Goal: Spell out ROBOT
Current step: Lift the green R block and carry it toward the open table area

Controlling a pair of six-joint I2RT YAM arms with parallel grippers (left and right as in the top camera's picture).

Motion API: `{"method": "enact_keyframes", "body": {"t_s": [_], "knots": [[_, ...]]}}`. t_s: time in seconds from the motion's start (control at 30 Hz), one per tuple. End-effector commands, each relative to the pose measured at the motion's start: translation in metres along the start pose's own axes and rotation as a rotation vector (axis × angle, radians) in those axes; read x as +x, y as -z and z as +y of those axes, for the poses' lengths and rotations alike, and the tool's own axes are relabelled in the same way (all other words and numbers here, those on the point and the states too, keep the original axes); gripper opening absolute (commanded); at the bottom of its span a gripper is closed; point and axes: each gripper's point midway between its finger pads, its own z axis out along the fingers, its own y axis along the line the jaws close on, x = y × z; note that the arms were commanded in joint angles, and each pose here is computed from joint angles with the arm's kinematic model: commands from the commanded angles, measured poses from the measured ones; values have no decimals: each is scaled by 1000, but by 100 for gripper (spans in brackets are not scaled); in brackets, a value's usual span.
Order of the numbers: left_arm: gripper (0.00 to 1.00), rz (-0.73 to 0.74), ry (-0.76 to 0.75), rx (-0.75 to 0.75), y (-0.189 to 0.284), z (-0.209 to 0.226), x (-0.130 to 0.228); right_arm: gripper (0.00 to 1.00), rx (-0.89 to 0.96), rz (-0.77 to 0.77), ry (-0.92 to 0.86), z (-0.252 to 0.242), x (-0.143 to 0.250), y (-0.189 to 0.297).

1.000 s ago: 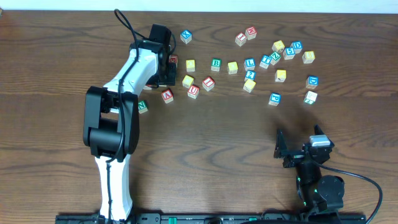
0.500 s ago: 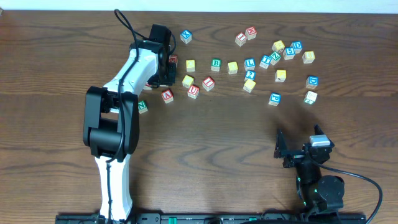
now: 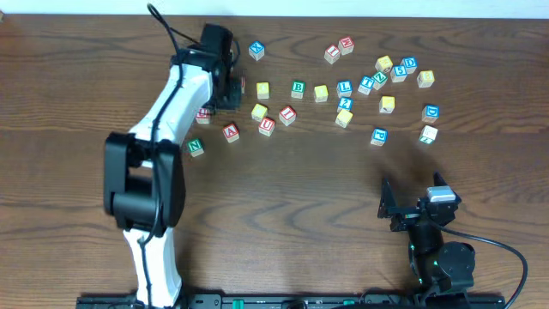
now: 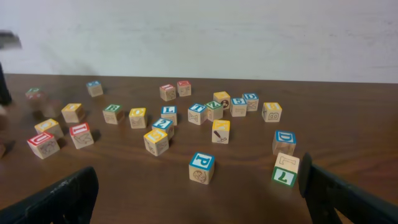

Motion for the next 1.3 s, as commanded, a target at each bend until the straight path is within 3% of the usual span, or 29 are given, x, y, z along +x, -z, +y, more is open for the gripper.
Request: {"method": "enact_keyframes", "body": {"t_s": [0.0,0.13,0.23,0.4,0.7,1.27], "knots": [[22,-110,7,5,55,2,-16,99,10,-1,-8,-2,0,0],[22,-201,7,22,125,2,-14,99,10,-1,-8,-2,0,0],[22,-167,15,28,179,7,25,99,10,-1,-8,-2,0,0],[21,-61,-6,28,198,-4,69,99,10,-1,-8,-2,0,0],[21,-27,-43,84,115,-64,103,99,10,-1,-8,-2,0,0],[21,164,48,4,8,-49,169,99,10,-1,-8,-2,0,0]]}}
